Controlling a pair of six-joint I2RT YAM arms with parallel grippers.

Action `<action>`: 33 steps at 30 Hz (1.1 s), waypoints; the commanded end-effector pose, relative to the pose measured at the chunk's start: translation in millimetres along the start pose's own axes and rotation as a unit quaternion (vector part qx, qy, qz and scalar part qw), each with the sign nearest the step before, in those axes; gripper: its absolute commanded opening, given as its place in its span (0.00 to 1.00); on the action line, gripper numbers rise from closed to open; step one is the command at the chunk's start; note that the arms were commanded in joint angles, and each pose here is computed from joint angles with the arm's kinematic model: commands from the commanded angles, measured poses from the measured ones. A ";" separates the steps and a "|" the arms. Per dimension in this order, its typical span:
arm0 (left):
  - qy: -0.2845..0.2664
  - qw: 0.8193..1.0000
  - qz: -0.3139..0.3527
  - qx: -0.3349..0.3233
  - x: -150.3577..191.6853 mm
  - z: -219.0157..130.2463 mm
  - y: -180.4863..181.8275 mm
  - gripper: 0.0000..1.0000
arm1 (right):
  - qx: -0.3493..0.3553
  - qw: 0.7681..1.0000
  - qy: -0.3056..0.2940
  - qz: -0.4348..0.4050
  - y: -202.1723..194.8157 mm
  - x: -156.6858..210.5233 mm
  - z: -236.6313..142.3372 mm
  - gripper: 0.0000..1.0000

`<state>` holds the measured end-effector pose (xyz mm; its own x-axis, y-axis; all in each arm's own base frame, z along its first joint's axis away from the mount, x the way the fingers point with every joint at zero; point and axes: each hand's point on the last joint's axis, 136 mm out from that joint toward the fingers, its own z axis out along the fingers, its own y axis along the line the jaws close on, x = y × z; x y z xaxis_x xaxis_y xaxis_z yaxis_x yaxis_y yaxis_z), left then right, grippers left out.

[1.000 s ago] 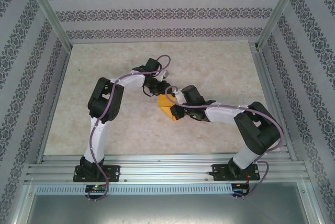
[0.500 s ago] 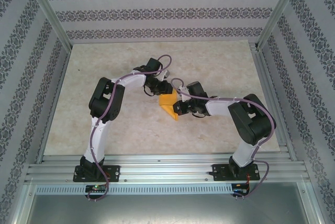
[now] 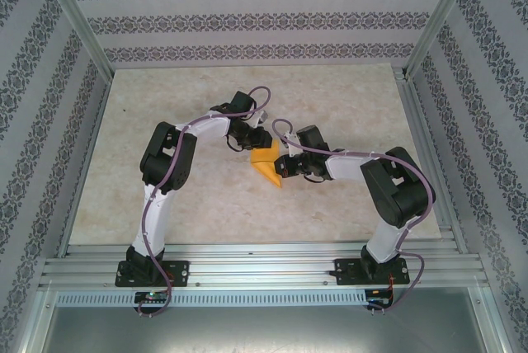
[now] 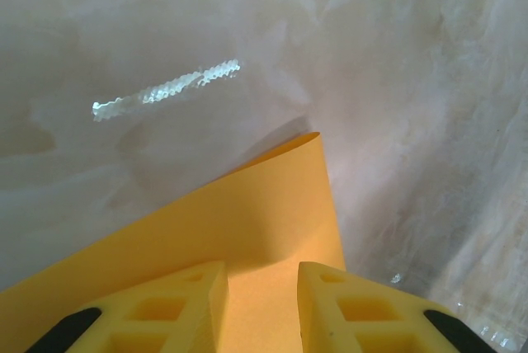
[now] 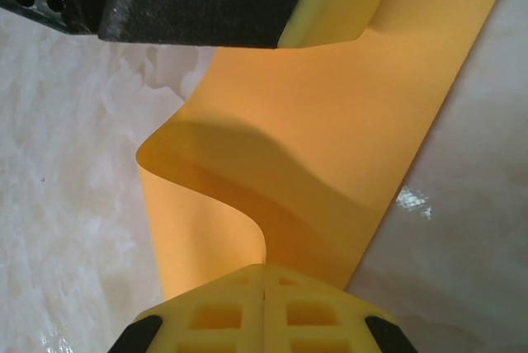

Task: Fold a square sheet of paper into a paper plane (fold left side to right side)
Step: Third fold the triangle at the center of the table.

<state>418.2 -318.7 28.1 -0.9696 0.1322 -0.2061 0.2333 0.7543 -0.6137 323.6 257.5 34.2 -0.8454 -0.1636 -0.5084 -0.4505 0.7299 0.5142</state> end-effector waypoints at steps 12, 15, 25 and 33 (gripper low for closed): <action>0.033 0.999 0.001 -0.029 18.9 18.4 14.0 0.31 | 0.023 0.999 0.005 0.034 -14.1 12.4 1.7 0.00; 0.034 0.999 0.000 -0.030 19.7 18.1 14.7 0.31 | 0.027 0.999 0.002 0.035 -15.9 10.0 2.3 0.00; 0.033 0.999 0.000 -0.031 19.5 17.6 14.5 0.31 | 0.028 0.999 -0.005 0.034 -15.2 0.2 0.4 0.00; 0.033 0.999 0.000 -0.032 20.0 17.8 15.7 0.31 | 0.018 0.999 -0.019 0.033 -8.9 -7.9 -5.7 0.00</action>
<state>418.0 -318.7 27.9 -0.9697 0.1325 -0.2052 0.2329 0.7550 -0.6130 317.2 248.7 17.1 -0.8803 -0.1333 -0.4552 -0.3831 0.7656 0.5167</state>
